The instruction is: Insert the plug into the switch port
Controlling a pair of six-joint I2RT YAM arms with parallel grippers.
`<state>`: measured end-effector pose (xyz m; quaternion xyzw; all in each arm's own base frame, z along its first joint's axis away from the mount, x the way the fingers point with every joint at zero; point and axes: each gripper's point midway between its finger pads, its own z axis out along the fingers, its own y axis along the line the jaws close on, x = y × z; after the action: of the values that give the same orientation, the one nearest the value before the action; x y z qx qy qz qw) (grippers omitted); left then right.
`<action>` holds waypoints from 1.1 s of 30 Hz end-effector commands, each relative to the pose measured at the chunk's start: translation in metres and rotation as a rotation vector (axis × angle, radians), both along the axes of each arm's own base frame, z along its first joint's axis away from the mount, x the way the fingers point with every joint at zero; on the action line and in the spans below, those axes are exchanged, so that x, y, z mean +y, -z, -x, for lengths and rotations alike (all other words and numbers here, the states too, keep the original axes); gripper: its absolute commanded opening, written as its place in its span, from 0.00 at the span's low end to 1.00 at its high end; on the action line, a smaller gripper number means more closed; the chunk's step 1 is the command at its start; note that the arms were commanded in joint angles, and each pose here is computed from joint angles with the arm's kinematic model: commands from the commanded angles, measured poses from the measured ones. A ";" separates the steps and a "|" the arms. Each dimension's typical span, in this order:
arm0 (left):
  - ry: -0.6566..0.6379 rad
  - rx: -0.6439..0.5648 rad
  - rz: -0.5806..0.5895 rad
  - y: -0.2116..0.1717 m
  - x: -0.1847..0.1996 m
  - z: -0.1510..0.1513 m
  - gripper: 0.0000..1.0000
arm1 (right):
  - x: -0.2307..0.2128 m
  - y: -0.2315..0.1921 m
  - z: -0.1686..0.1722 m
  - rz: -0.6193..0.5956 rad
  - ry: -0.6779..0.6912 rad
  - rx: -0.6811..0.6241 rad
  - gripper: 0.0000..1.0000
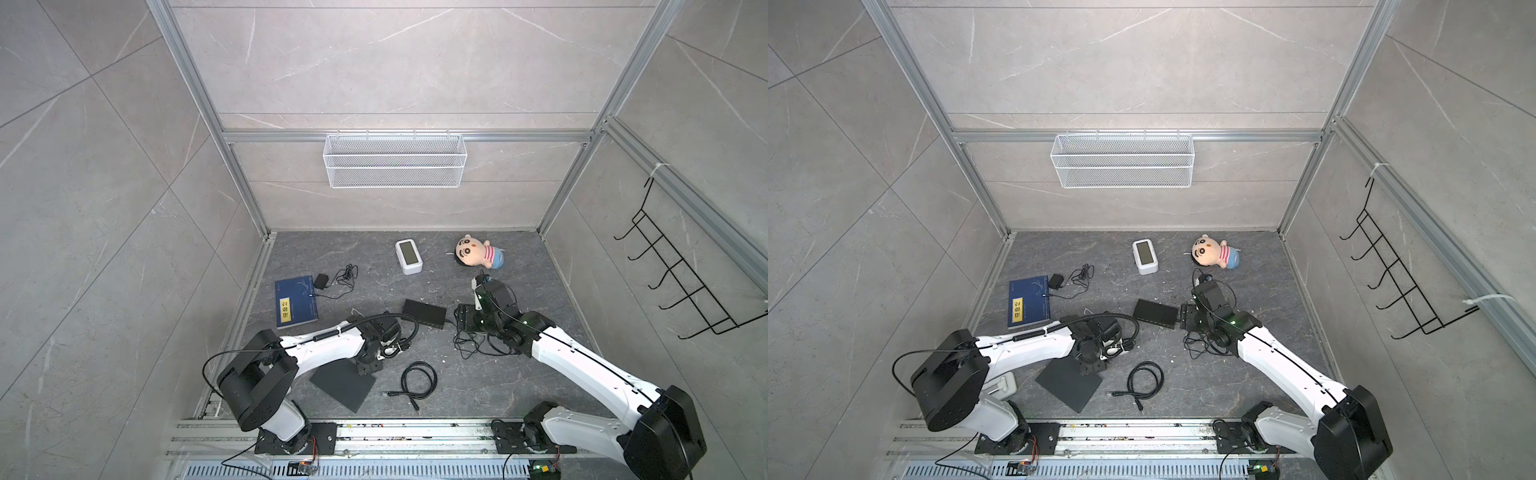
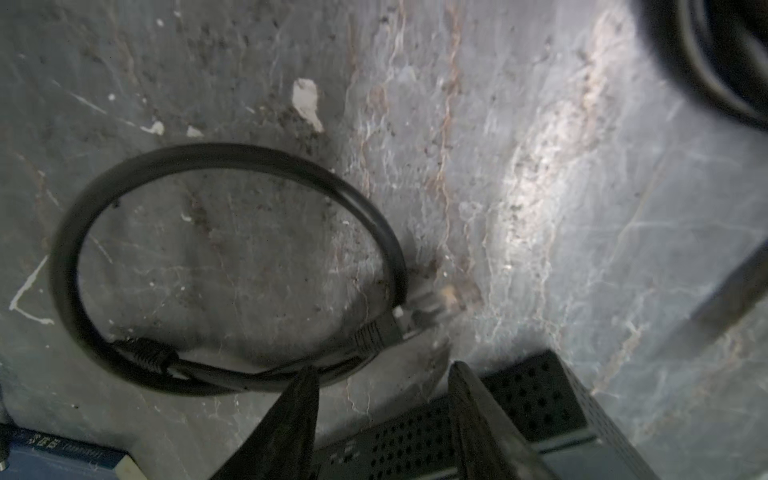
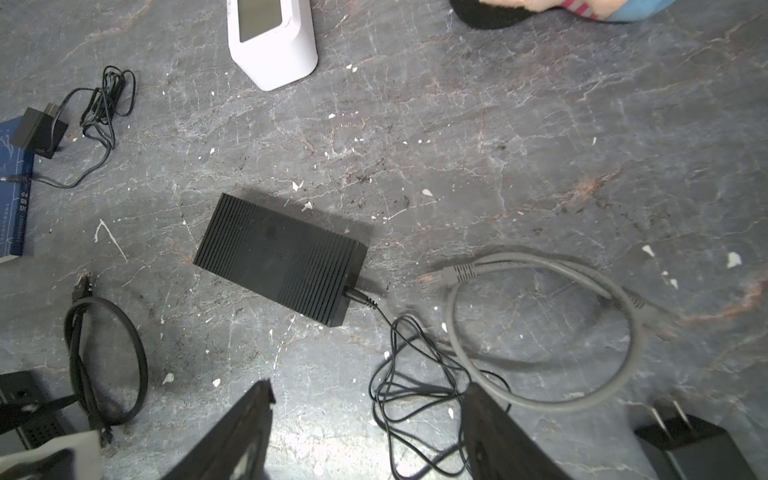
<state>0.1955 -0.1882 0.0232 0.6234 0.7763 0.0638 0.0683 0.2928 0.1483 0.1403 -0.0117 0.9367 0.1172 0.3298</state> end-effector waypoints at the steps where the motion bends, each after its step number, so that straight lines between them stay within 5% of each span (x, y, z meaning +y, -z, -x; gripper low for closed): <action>1: 0.036 -0.026 0.032 0.004 -0.009 -0.012 0.51 | -0.001 0.002 0.007 -0.021 0.001 0.024 0.74; 14: 0.000 0.041 0.202 0.008 -0.026 -0.034 0.08 | 0.016 0.005 0.019 -0.078 -0.092 0.081 0.73; 21: 0.008 0.016 0.394 -0.037 -0.056 -0.072 0.03 | 0.071 -0.005 0.033 -0.365 -0.298 0.101 0.70; 26: 0.036 0.111 0.600 -0.080 -0.087 -0.076 0.04 | 0.100 -0.020 0.032 -0.579 -0.370 0.062 0.57; 33: 0.024 0.272 0.691 -0.085 -0.102 -0.071 0.06 | 0.117 -0.018 0.017 -0.634 -0.422 -0.010 0.48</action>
<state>0.2842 -0.2834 0.1088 0.5776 0.7557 -0.2242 0.2120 0.2700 0.2506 0.1438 -0.0827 0.8603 0.4260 0.2676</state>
